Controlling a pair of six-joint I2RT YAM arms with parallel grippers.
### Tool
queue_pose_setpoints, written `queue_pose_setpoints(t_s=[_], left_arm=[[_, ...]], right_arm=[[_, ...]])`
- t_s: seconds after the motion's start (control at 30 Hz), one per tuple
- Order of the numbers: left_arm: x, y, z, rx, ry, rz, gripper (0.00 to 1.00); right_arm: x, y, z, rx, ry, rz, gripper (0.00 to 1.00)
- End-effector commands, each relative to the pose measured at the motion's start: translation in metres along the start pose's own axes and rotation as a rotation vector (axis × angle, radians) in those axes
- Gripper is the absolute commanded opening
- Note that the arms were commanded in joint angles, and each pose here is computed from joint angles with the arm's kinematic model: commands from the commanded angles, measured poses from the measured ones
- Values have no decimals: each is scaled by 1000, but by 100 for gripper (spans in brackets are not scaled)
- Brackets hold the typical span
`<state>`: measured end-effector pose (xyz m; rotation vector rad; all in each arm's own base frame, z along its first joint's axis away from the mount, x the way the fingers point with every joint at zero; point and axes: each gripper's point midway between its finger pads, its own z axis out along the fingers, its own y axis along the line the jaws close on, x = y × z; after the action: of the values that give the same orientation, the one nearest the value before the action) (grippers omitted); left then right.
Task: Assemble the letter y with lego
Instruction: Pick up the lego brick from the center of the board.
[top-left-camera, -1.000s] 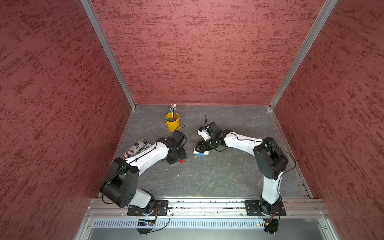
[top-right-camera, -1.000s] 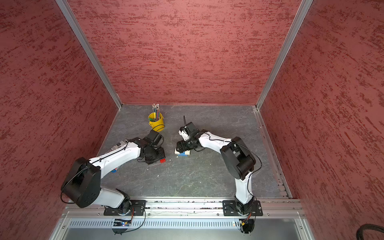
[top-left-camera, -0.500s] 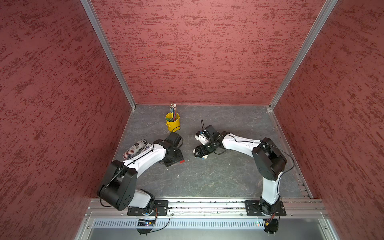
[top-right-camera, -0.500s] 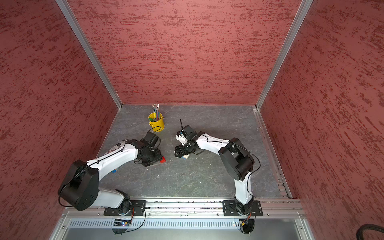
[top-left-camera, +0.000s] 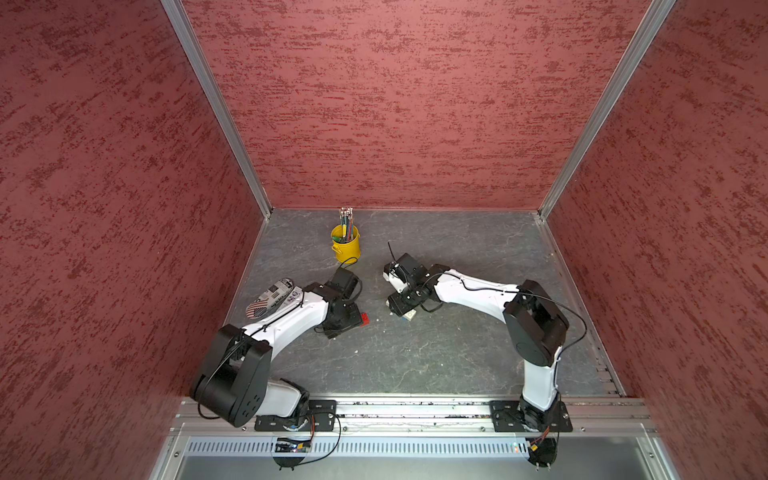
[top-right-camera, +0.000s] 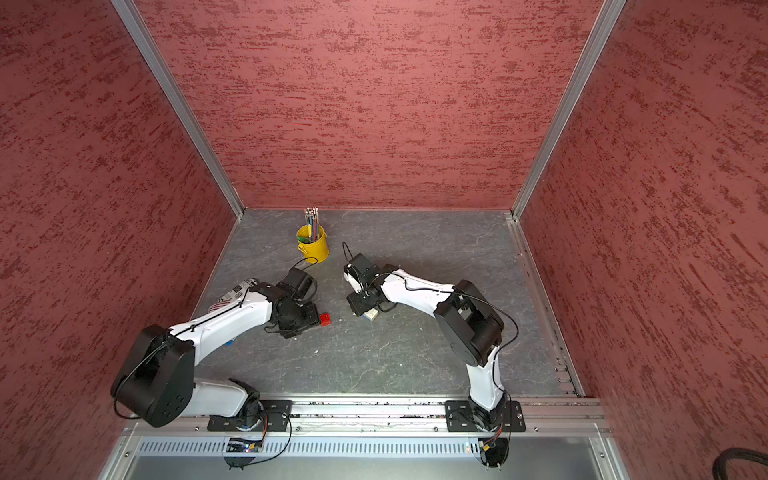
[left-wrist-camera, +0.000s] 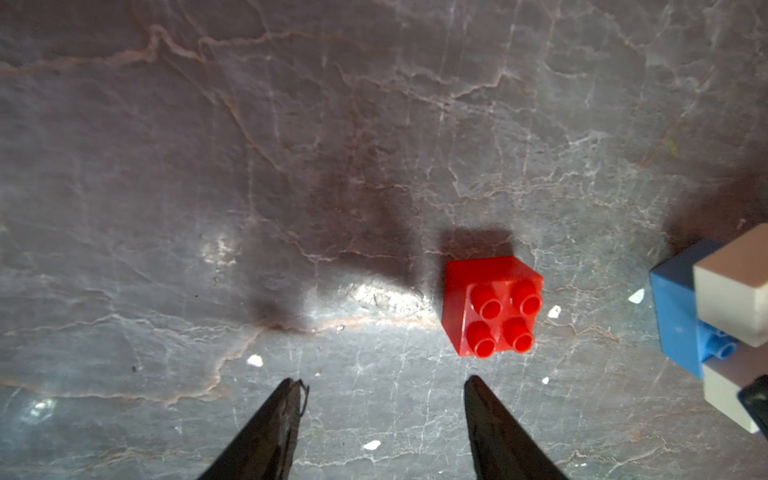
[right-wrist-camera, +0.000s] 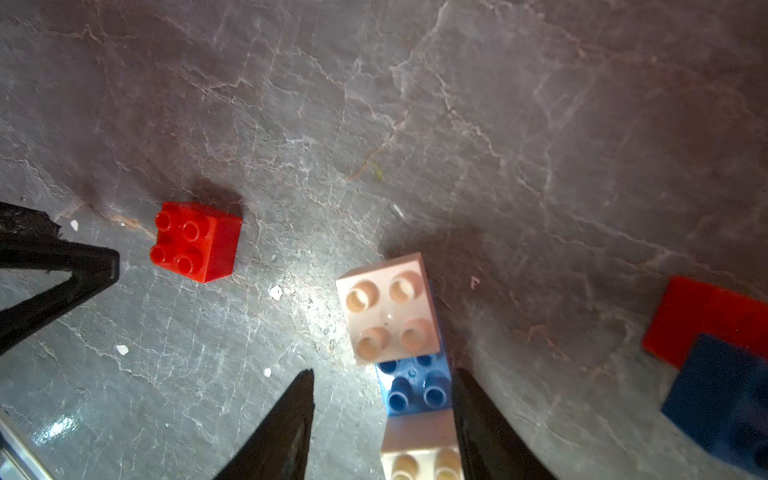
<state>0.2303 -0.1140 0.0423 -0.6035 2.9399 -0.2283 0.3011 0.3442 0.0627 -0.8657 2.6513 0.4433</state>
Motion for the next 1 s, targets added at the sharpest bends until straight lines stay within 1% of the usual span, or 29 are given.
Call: queue_pose_setpoints(t_s=[0.0, 0.1, 0.17, 0.23, 0.43, 0.67, 0.87, 0.97], left_arm=[[-2, 6, -1, -12, -13, -16, 64], [-2, 7, 1, -15, -12, -20, 64], [-1, 7, 2, -16, -10, -19, 64], [-1, 7, 3, -19, -8, -20, 64], [-1, 8, 7, -29, 3, -19, 62], [0, 9, 13, -41, 15, -17, 60], [0, 10, 17, -54, 23, -15, 58], [1, 10, 20, -57, 30, -15, 57]], right_arm=[[5, -6, 8, 63, 35, -27, 58], [8, -8, 10, 91, 43, -43, 67], [11, -10, 13, 99, 51, -48, 70], [12, -10, 14, 101, 50, -52, 70], [11, -7, 19, 82, 51, -59, 55], [15, -6, 23, 70, 66, -67, 52], [14, -6, 25, 67, 66, -75, 38], [14, -6, 27, 67, 68, -77, 39]])
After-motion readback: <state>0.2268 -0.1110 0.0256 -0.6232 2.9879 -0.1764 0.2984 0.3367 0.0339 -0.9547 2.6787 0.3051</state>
